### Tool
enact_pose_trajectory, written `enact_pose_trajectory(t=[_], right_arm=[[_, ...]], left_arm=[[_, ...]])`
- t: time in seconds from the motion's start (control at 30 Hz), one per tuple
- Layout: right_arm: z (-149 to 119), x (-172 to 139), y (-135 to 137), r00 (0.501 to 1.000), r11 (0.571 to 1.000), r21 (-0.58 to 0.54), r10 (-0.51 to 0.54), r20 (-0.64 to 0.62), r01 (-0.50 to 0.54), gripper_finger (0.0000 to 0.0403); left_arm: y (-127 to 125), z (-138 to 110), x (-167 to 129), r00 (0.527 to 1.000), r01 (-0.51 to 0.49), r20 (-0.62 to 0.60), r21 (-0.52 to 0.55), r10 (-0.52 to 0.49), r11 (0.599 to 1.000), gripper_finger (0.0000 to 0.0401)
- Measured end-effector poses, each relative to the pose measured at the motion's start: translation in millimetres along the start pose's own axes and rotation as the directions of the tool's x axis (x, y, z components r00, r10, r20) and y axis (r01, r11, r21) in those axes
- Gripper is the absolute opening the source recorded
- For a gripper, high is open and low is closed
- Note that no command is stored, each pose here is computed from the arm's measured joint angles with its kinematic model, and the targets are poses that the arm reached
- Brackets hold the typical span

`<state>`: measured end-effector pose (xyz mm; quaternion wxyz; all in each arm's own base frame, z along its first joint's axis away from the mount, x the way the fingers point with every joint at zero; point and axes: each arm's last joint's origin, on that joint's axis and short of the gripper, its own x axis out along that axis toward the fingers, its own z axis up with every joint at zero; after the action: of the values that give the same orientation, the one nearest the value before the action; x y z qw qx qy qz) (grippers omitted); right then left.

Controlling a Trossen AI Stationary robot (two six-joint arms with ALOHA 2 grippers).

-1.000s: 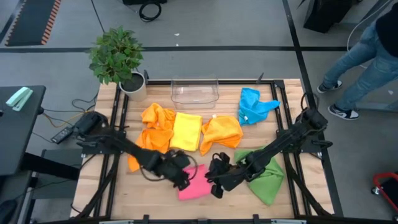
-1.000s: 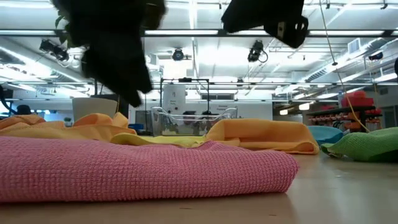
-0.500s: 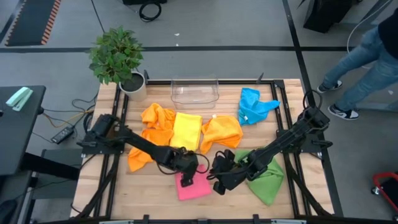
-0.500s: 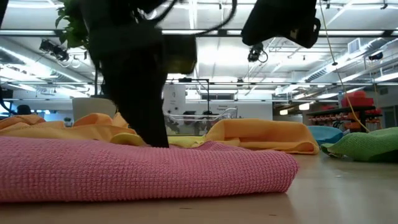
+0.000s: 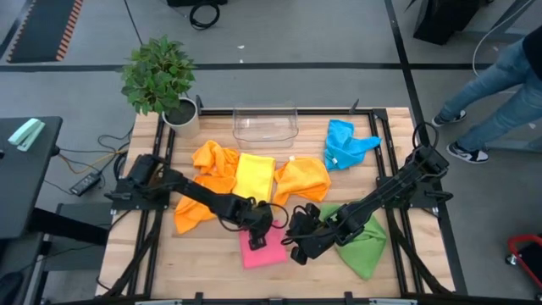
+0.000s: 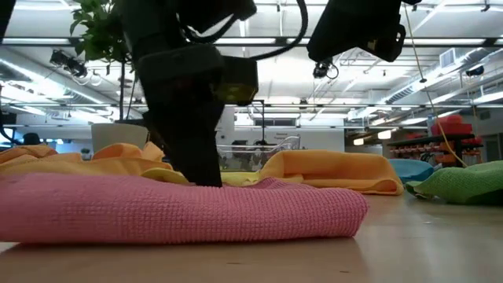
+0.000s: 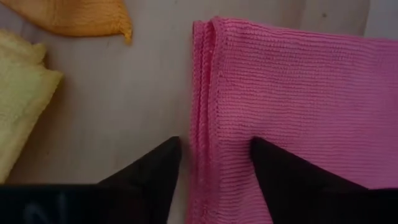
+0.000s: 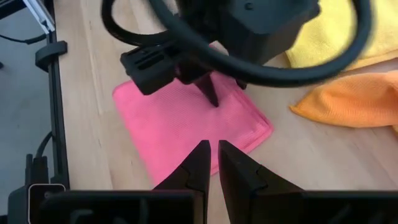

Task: Fold microfiber towels
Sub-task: Stack the folded pink microfiber cloth on top of the folded yellow microfiber cloth

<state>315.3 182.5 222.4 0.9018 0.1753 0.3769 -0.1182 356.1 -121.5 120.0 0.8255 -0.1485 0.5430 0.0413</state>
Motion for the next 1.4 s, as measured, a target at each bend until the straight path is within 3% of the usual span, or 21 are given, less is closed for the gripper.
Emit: enact_pose_trajectory(t=[0.2, 0.27, 0.47, 0.7, 0.87, 1.1, 1.4], right_arm=[[-1.7, -0.8, 1.3, 1.000, 1.000, -0.007, 0.002, -0.002, -0.002, 0.0039], [-4.0, -1.8, 1.5, 1.000, 1.000, -0.016, -0.006, -0.011, 0.006, 0.0039], [-12.3, -15.4, -0.3, 0.997, 0.997, -0.022, -0.079, -0.007, 0.078, 0.0039], [-15.4, -35.5, -3.5, 0.989, 0.990, -0.001, -0.144, 0.038, 0.144, 0.0039], [-14.6, -43.8, -4.2, 0.987, 0.988, -0.004, -0.151, 0.062, 0.152, 0.0039], [-13.1, -46.1, -5.3, 0.983, 0.986, -0.004, -0.165, 0.086, 0.166, 0.0039], [-13.9, -46.1, -6.4, 0.981, 0.984, -0.011, -0.175, 0.081, 0.176, 0.0039]], left_arm=[[3.4, -0.1, 1.0, 1.000, -0.009, -0.014, -0.005, 0.009, 1.000, 0.0045], [2.7, -0.7, 1.0, 1.000, -0.008, -0.015, 0.000, 0.008, 1.000, 0.0017], [-0.8, 2.3, -14.3, 0.999, 0.012, 0.031, -0.024, -0.011, 1.000, 0.0012], [-4.5, 11.4, -66.4, 0.990, 0.058, 0.132, -0.082, -0.046, 0.995, 0.0012], [0.7, 18.3, -98.9, 0.969, 0.034, 0.249, -0.164, 0.008, 0.986, 0.0012], [21.9, 25.5, -122.7, 0.939, -0.038, 0.315, -0.296, 0.136, 0.954, 0.0011], [48.7, 33.8, -124.6, 0.935, -0.079, 0.282, -0.423, 0.213, 0.903, 0.0011]])
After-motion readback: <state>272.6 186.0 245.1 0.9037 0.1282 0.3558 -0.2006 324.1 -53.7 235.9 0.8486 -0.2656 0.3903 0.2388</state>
